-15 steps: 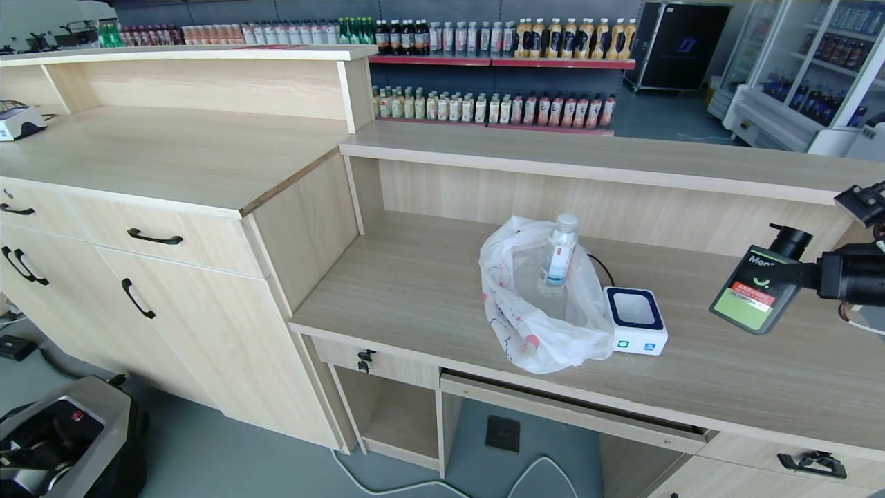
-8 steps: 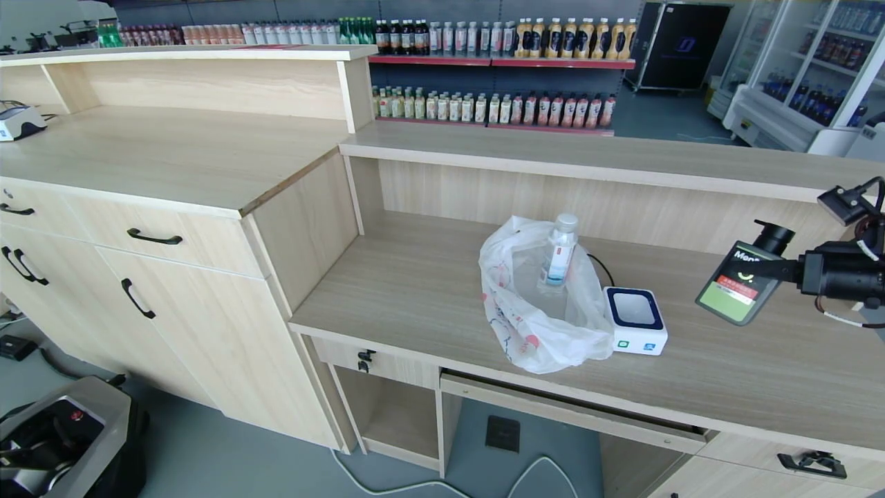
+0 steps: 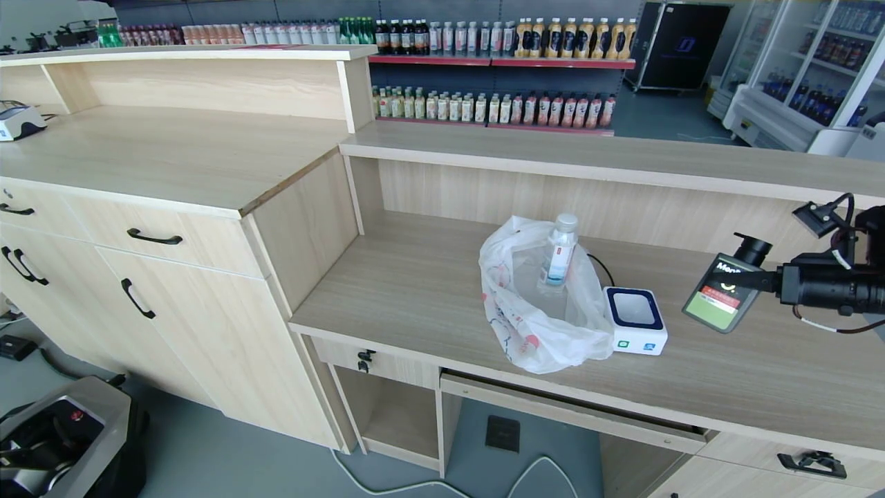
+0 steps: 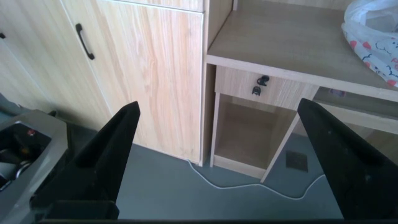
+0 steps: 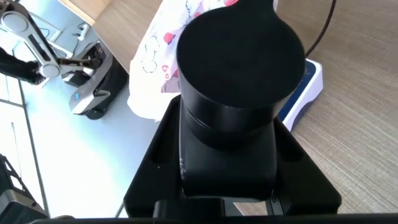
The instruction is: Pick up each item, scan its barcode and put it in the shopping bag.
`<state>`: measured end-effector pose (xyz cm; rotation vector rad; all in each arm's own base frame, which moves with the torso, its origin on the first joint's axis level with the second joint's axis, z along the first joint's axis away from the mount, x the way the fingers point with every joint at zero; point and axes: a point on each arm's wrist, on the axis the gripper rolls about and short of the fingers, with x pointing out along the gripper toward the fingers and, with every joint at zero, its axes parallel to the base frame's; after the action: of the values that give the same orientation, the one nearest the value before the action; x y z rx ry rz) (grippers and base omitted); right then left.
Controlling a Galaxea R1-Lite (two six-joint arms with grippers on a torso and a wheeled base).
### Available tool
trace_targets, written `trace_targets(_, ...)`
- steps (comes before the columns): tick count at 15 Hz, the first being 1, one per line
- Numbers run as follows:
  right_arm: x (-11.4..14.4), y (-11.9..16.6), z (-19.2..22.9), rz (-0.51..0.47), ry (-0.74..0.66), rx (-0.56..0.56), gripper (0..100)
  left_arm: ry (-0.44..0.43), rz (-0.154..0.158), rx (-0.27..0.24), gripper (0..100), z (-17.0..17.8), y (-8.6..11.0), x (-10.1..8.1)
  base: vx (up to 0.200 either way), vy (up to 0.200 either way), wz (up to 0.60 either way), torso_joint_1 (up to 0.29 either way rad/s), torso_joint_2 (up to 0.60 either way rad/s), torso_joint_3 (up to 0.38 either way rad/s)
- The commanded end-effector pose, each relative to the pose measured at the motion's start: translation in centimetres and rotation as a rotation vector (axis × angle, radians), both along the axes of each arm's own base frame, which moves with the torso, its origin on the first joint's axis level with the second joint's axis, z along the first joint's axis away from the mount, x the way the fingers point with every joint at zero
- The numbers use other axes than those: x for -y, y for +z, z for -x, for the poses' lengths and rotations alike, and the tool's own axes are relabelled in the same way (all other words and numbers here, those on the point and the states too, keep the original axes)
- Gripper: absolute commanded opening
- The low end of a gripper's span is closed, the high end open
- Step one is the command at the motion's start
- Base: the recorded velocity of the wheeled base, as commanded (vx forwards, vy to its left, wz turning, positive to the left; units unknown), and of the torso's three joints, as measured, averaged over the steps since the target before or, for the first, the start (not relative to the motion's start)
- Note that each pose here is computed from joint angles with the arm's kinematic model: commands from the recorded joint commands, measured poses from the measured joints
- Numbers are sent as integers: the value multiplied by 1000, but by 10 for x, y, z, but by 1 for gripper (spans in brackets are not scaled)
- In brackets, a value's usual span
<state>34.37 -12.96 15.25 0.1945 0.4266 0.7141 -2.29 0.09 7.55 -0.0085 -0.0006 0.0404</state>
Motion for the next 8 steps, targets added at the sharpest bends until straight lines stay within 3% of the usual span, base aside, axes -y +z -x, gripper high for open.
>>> trace_targets(1,1,-10,-5,-11,7,-21,0,1,1,0,100,0,0,0,0,0,0,0,0,0)
trace_targets(8,-18,-13,-25,-8,72,-12,0,1,1,0,100,0,0,0,0,0,0,0,0,0)
